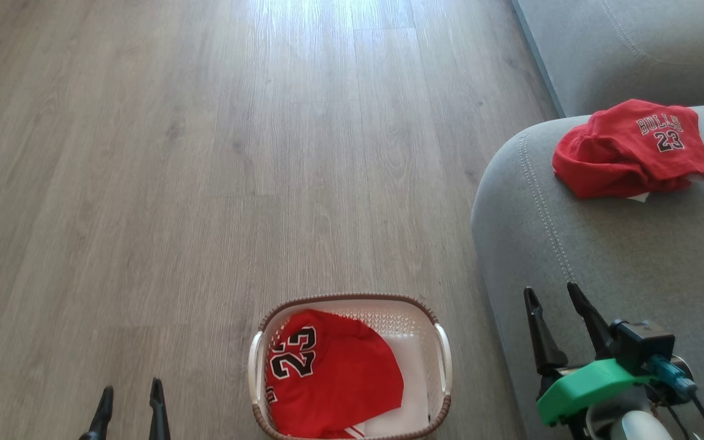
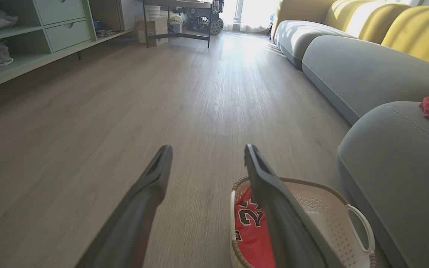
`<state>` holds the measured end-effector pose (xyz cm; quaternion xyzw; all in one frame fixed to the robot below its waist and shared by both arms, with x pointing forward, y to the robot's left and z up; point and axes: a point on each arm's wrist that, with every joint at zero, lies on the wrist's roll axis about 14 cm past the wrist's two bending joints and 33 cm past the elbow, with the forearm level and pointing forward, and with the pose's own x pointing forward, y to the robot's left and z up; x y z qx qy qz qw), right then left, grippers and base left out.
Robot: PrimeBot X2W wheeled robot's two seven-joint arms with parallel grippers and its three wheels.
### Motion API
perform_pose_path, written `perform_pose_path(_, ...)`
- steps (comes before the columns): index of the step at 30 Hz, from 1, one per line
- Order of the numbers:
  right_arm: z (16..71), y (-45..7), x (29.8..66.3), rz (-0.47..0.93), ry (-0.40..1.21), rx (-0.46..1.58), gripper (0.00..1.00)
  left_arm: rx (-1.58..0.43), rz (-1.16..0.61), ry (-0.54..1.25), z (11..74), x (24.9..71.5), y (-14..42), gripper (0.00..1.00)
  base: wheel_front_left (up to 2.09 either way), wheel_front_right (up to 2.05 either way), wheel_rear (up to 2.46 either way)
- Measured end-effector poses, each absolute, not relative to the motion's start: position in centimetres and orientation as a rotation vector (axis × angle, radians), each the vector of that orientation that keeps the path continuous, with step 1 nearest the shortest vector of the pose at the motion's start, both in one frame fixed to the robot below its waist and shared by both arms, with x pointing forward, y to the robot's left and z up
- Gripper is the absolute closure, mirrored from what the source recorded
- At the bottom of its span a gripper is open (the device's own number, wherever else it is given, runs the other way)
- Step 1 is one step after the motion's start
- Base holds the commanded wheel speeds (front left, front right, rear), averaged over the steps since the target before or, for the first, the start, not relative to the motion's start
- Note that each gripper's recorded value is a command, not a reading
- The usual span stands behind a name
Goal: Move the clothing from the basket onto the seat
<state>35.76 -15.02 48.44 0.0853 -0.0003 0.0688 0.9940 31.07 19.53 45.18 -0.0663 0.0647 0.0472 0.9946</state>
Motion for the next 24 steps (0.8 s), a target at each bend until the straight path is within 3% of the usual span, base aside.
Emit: perform_pose_path(24, 48.0, -15.2, 35.73, 0.131, 0.013, 0.172, 0.0, -0.126, 0.067, 0.155, 44.26, 30.98, 18.71, 0.0, 0.0, 0.0, 0.0)
